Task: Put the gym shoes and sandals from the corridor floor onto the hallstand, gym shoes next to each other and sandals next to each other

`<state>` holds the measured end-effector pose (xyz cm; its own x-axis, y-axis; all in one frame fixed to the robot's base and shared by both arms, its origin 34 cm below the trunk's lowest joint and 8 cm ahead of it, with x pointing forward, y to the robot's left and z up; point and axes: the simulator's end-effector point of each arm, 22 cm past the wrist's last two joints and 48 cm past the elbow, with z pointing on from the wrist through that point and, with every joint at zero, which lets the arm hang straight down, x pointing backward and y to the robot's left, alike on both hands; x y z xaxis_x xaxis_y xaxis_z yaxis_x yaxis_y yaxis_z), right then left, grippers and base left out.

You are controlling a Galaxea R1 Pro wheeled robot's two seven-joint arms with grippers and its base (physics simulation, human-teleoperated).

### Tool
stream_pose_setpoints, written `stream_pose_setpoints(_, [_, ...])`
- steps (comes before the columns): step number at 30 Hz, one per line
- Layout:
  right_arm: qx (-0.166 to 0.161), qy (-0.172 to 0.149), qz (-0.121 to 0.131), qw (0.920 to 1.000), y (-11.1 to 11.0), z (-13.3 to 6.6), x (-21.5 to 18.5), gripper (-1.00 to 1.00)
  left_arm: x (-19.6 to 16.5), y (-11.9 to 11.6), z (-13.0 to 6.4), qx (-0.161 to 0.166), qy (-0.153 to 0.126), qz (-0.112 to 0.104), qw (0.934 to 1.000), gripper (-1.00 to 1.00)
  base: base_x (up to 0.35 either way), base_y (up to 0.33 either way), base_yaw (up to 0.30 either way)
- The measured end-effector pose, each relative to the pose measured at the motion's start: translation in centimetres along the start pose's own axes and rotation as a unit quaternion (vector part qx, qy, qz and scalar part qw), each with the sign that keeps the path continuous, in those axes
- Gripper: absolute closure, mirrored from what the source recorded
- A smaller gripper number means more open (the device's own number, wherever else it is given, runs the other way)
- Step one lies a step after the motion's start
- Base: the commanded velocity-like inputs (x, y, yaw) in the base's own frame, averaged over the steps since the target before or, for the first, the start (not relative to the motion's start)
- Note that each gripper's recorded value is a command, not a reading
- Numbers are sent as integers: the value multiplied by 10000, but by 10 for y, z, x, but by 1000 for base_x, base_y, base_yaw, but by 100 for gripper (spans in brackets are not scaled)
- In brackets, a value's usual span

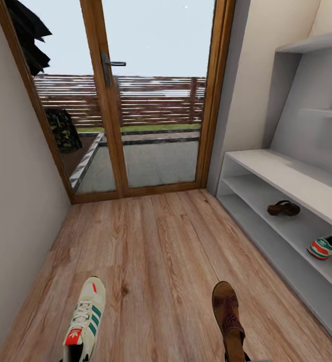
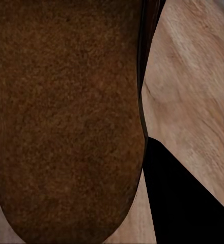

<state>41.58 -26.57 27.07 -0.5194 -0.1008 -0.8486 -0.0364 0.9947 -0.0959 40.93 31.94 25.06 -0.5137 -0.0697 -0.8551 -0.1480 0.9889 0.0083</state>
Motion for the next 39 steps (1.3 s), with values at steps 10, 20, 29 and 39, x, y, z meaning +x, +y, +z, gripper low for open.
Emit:
stream_pose_setpoints(10, [-3,-4,6,10000,1,0,0,100,0,0,0,-3,6,2,10000,100,302,185,-171])
stream_pose_setpoints(20, [-5,5,7,10000,1,0,0,100,0,1,0,-11,6,2,10000,100,321,123,-20])
stream_pose_setpoints(29, [-4,12,8,10000,1,0,1,100,0,1,0,-10,5,4,10000,100,330,140,-219])
stream_pose_setpoints(39, [-5,14,8,10000,1,0,1,100,1,1,0,-12,11,3,10000,100,297,216,-263])
